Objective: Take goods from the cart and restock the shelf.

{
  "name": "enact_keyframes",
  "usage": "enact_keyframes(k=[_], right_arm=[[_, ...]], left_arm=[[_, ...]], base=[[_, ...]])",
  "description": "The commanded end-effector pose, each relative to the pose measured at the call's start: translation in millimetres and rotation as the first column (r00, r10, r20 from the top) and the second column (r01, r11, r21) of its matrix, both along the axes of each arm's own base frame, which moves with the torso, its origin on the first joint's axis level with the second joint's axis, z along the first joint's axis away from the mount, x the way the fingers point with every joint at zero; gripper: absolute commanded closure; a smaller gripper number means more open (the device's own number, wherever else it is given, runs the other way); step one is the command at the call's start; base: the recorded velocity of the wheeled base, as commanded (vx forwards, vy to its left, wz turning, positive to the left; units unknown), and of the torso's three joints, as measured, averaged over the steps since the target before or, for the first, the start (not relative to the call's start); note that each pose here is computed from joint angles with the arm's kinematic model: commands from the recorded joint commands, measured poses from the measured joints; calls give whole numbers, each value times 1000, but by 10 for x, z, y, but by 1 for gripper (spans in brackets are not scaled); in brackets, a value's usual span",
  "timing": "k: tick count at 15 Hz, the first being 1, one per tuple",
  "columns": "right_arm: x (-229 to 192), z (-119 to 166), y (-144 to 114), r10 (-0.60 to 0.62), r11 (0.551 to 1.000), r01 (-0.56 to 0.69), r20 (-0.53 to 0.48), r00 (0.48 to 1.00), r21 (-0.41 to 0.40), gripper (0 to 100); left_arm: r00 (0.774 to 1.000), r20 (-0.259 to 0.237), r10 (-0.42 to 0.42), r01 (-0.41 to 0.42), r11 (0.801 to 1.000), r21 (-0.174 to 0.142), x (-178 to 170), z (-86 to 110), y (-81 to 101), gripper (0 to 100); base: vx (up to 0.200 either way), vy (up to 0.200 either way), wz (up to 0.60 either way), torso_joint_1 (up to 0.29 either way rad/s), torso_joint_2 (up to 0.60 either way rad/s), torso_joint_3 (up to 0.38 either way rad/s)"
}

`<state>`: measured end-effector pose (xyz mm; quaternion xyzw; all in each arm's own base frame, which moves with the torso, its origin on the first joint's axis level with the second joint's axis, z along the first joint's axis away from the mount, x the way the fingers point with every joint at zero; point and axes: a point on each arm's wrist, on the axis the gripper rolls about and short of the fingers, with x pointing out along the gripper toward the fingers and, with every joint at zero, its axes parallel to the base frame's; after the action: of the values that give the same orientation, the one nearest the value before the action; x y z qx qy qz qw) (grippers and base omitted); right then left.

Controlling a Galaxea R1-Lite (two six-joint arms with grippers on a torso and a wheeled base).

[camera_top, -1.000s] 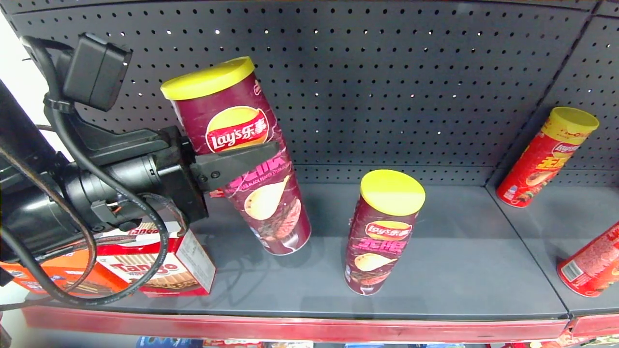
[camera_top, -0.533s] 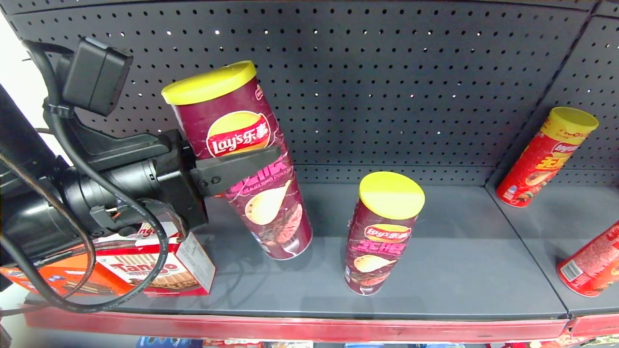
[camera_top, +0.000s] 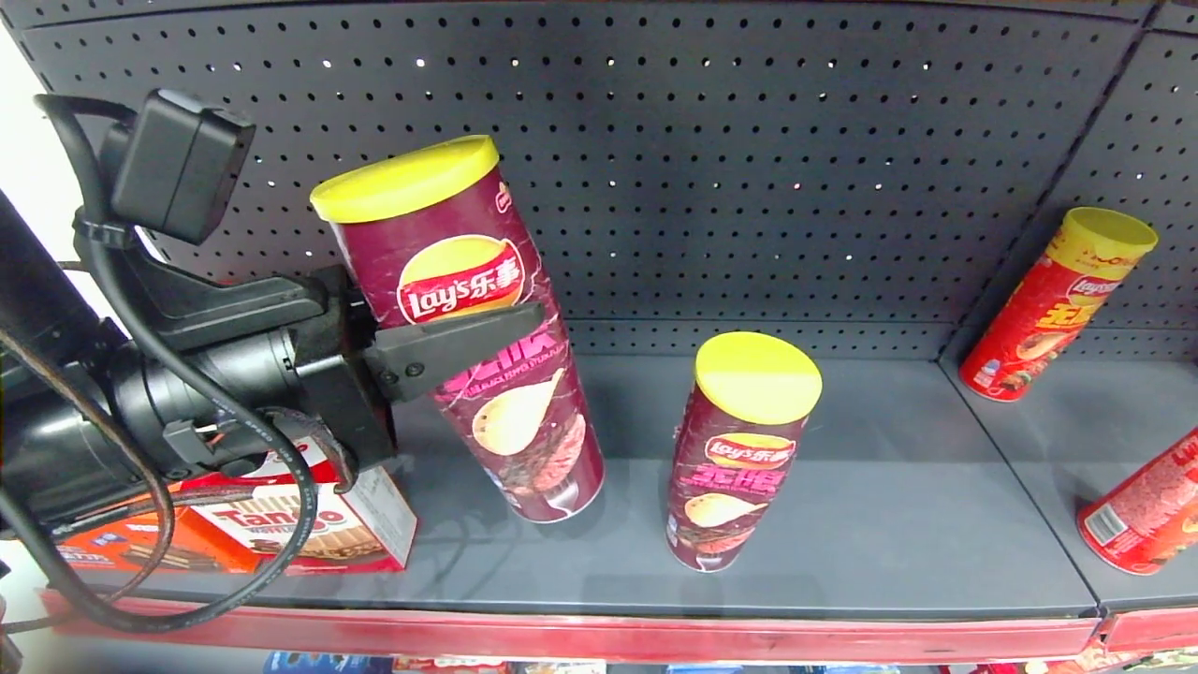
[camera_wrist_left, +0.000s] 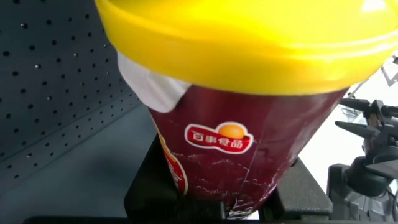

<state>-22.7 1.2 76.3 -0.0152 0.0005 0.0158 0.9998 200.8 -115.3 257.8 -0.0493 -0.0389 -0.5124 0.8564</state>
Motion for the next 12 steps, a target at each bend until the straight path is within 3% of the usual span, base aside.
enact_keyframes(k=[1,6,7,9,10,11,12], right_arm=[[-1,-12,-3,-13,1000,13,-2,1000,20,0],[-1,-10,-4,-19,1000,19,-1,1000,23,0],[-1,-10,-4,-19,1000,19,-1,1000,23,0],[-1,-10,-4,-19,1000,19,-1,1000,23,0],[-1,-10,-4,-19,1000,19,-1,1000,23,0],[-1,-12,-4,-19,1000,19,-2,1000,23,0],[-1,-10,-4,-19,1000,19,-1,1000,23,0]], left_arm=[[1000,0,2,-2,1000,-1,1,3,3,100],[1000,-12,14,-14,1000,18,168,-44,-51,100],[1000,1,22,-22,999,34,265,-52,-81,100],[996,44,73,-78,991,108,521,-85,-65,100],[996,44,73,-78,991,108,521,-85,-65,100],[991,87,101,-112,983,144,746,33,-70,100],[991,94,95,-107,985,138,829,98,-104,100]], base=[[0,0,0,0,0,0],[0,0,0,0,0,0],[0,0,0,0,0,0],[0,0,0,0,0,0],[0,0,0,0,0,0],[0,0,0,0,0,0],[0,0,0,0,0,0]])
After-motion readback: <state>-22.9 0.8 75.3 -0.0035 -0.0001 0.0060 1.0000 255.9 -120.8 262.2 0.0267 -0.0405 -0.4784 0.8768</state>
